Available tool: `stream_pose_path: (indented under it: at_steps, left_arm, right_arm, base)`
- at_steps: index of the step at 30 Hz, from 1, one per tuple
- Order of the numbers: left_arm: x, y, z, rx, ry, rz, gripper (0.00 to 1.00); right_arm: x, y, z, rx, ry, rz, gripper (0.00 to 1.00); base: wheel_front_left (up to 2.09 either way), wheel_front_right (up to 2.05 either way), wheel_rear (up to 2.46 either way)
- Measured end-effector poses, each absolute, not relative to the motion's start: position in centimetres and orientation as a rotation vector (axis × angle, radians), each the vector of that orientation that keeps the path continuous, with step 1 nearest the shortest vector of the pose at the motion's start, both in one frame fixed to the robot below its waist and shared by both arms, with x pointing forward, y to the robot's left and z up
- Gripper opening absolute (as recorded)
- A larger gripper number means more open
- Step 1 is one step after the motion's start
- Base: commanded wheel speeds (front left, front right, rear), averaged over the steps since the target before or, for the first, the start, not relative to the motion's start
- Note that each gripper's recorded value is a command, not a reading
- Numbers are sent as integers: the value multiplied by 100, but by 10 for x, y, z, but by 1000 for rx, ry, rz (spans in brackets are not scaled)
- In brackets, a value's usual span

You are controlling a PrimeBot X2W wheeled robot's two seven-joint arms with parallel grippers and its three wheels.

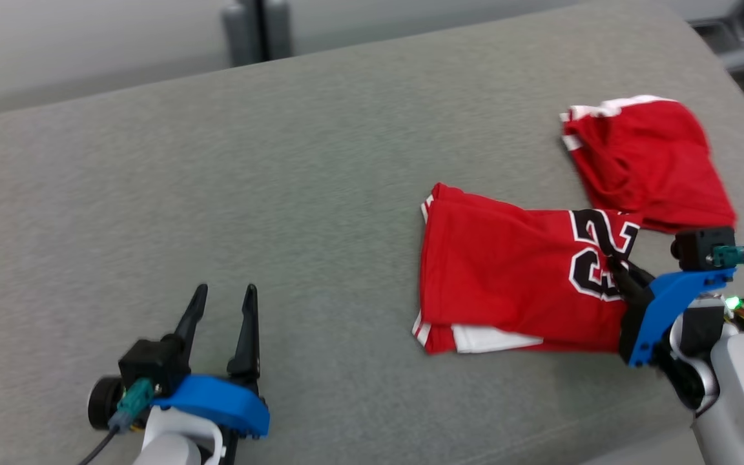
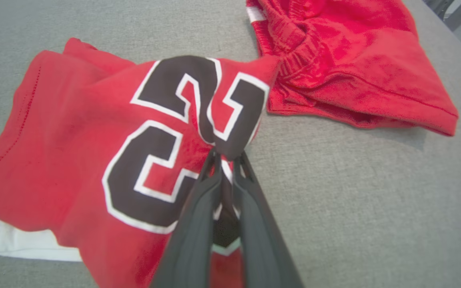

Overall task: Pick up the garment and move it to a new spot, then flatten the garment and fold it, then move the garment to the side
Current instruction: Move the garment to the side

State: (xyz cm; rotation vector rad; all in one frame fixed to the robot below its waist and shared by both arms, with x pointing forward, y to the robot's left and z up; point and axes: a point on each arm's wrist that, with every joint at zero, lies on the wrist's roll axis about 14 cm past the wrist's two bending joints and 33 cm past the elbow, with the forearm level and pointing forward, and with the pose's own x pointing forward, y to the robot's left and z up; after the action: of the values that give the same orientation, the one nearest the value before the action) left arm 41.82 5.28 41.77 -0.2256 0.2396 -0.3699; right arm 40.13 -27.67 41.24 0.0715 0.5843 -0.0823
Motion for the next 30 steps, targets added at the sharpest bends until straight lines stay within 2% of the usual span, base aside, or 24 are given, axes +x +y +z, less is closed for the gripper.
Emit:
stream_pose_path:
  at_steps: [6,12,18,24,30]
  left_arm:
    - [431,-3,420,-220,242,-537,100]
    - [433,-22,429,-207,227,-600,100]
    - [431,-9,434,-194,217,-570,100]
    - [429,14,438,-191,203,-505,100]
    - [423,36,439,-202,199,-436,100]
  right_arm:
    - [372,-321,427,89,545,-221,0]
    - [364,-329,437,98,510,-255,0]
    - [388,-321,452,70,456,-217,0]
    - [427,-318,482,3,395,-174,0]
    - [455,-333,504,-74,387,-186,0]
  base:
    - [0,0,0]
    - [0,0,0]
    - [0,0,0]
    - [0,0,0]
    - [0,0,0]
